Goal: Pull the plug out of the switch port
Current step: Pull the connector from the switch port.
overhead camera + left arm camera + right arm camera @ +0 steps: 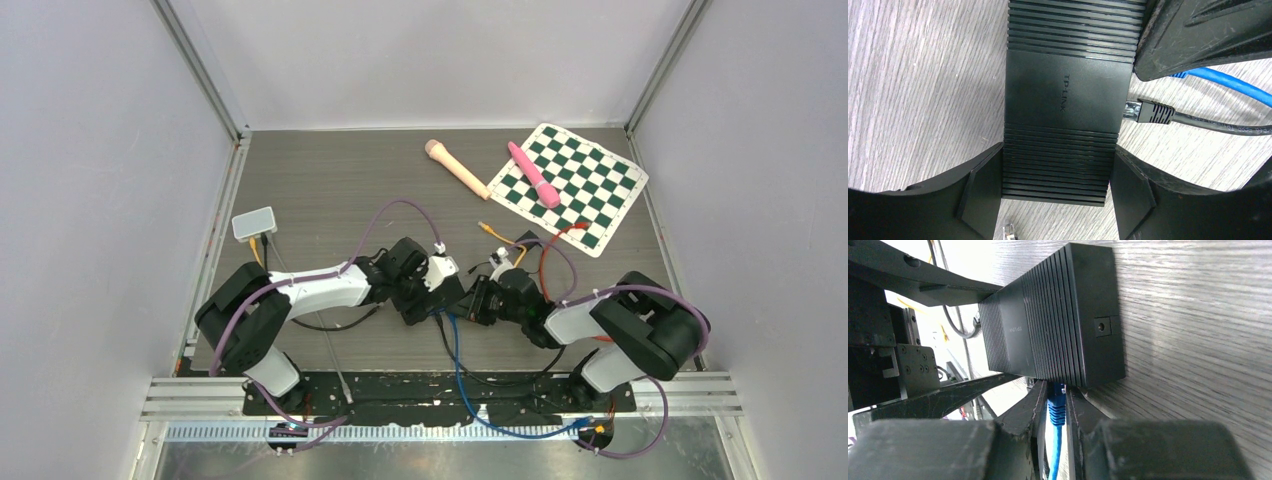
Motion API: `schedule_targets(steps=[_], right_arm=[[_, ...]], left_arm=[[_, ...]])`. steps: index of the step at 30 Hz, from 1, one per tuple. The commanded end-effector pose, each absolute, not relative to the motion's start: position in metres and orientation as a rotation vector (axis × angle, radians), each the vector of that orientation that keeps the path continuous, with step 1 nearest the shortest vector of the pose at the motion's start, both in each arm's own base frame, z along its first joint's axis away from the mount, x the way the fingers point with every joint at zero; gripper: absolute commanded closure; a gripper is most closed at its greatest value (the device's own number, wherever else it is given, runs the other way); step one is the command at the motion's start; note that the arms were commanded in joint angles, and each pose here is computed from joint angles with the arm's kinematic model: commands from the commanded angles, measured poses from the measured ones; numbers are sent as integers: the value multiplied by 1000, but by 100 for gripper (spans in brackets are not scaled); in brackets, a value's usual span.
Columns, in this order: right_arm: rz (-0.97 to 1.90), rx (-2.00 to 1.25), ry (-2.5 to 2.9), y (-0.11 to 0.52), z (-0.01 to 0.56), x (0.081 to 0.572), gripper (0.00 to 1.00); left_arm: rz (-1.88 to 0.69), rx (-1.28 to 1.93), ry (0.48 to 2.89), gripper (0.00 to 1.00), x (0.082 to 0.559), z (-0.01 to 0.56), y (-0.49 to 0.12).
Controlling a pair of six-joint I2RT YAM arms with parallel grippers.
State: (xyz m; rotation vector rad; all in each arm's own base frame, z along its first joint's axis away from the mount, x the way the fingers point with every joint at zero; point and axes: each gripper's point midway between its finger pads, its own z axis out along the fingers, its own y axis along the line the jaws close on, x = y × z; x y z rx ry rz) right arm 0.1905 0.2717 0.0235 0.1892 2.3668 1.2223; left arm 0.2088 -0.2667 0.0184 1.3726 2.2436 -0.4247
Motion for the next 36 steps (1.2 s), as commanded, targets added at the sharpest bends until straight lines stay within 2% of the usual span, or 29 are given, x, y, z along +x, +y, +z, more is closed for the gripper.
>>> schedule_targets(steps=[1,9,17,21,26,28,29,30,32,36], right_arm=[[1165,42,2403,271,25,186,95],[1201,-43,2400,278,32,180,95],[1275,24,2349,279,35,175,95],[1096,21,2437,269,18,173,95],[1053,49,2402,264,24,178,94],[1046,69,2397,263,25,180,85],[1051,79,2392,264,26,182,78],[1040,93,2392,264,24,184,67],[1024,127,2390,263,20,188,60],[1060,186,2386,267,16,191,56]], left_arm=[[-463,1355,2210,49,210,33,-275],[-441,1339,2214,50,212,36,-273],[-419,1327,2232,52,215,34,-272],[-414,1326,2236,53,216,34,-272],[-438,1338,2227,54,213,35,-274],[-454,1347,2220,54,211,36,-275],[-460,1348,2217,54,210,36,-275],[-465,1353,2217,54,209,35,-275],[-478,1362,2220,54,208,35,-276],[-508,1376,2225,55,204,34,-279]])
